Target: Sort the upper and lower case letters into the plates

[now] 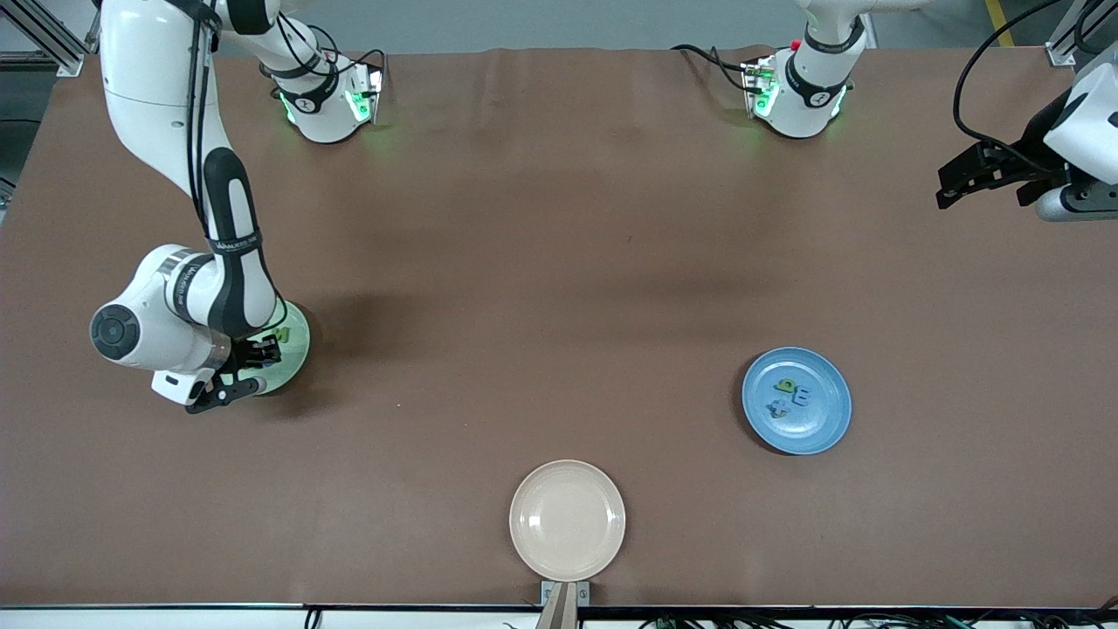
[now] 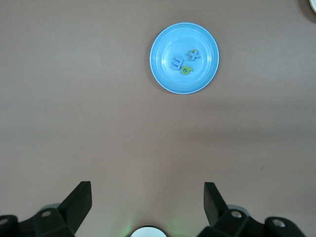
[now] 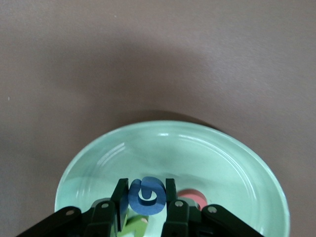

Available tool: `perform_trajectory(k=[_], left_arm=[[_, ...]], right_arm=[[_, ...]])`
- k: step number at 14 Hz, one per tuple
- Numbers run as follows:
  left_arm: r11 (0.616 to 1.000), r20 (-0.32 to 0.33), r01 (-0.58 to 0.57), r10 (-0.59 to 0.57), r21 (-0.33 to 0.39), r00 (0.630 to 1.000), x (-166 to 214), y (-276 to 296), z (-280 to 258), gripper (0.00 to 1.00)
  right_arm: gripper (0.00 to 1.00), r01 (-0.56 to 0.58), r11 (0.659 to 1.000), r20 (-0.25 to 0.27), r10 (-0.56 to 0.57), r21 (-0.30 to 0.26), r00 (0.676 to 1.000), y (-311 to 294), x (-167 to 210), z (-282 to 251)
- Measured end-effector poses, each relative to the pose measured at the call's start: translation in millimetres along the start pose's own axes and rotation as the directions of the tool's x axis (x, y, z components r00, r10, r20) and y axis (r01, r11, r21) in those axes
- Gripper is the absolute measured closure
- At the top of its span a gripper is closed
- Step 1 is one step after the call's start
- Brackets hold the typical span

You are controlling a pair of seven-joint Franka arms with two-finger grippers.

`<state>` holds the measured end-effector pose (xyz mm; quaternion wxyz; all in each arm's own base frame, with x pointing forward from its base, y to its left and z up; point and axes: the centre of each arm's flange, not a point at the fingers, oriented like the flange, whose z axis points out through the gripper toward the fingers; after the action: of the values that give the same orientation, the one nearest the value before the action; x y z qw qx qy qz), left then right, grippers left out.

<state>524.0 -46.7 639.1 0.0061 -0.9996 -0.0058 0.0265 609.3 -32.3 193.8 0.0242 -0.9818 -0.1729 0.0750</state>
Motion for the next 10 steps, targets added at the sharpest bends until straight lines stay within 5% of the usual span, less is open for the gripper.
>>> perform_trajectory(k=[5,10], left_arm=[[1.0,0.0,0.0,0.0,0.0,1.0,0,0,0,0.0],[1.0,0.0,0.001,-0.001,0.0,1.0,0,0,0,0.0]], right_arm=[[0.62,-0.004,1.0,-0.005,0.004,0.012,1.0,-5,4,6],[0.18,-0.041,0.997,0.028,0.039,0.07,0.999,-10,4,-12]])
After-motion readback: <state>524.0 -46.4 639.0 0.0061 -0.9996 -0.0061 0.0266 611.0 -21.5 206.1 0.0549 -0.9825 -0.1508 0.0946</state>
